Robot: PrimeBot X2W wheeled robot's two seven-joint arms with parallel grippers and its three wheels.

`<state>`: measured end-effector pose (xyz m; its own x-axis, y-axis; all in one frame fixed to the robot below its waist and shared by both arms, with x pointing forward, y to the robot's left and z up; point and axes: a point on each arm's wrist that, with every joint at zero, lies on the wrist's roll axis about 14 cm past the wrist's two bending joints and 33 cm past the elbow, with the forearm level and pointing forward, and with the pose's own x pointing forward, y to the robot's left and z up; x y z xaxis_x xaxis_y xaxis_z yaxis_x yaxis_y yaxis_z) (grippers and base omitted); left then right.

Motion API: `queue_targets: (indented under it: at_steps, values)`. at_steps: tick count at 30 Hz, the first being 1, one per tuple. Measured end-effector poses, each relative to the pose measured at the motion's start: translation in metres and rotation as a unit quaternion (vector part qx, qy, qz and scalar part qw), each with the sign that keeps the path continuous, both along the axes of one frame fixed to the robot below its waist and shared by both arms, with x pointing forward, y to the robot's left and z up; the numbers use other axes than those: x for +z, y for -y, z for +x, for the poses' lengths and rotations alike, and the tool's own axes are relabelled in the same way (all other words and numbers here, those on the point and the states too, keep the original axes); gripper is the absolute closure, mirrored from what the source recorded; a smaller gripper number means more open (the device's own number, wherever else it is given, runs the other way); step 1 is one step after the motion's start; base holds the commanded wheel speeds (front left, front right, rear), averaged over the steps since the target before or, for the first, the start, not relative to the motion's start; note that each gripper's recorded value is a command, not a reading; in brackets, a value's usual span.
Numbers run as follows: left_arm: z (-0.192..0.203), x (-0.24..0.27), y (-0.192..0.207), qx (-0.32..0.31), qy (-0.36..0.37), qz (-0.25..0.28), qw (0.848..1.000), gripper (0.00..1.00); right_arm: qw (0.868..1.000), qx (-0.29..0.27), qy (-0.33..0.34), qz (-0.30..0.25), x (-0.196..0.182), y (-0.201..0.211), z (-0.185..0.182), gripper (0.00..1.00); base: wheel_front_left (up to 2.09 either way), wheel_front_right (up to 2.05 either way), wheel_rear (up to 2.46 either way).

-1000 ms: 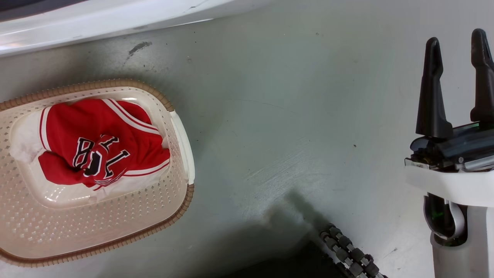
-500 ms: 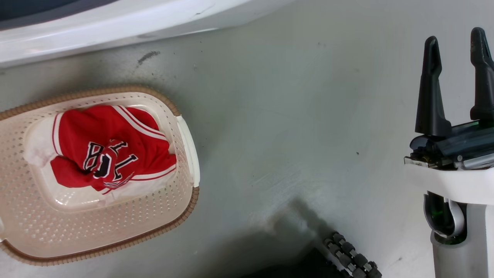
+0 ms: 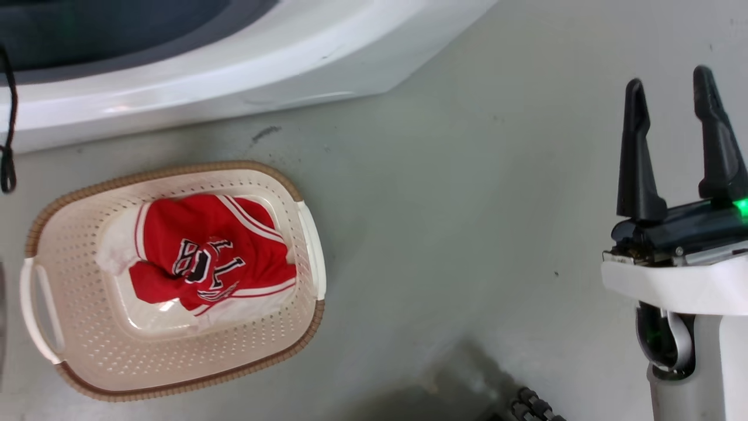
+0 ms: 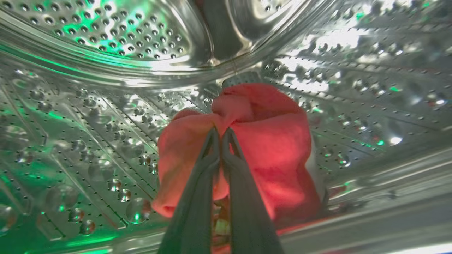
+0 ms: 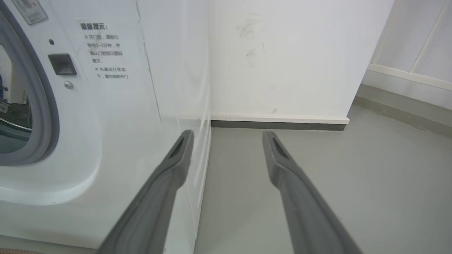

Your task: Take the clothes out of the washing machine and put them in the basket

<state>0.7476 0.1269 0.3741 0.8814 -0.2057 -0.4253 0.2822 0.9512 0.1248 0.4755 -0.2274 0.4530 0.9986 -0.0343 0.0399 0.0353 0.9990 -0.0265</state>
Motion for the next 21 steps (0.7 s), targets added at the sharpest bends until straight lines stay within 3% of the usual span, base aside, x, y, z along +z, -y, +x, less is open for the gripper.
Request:
queue_targets:
  at_steps: [21]
  values:
    - [-0.12,0.086,0.01,-0.041,0.116,-0.064,0.99,1.0,0.998,0.02,0.053,0.004,0.061,-0.022,-0.046,0.0,0.0,0.0,0.0]
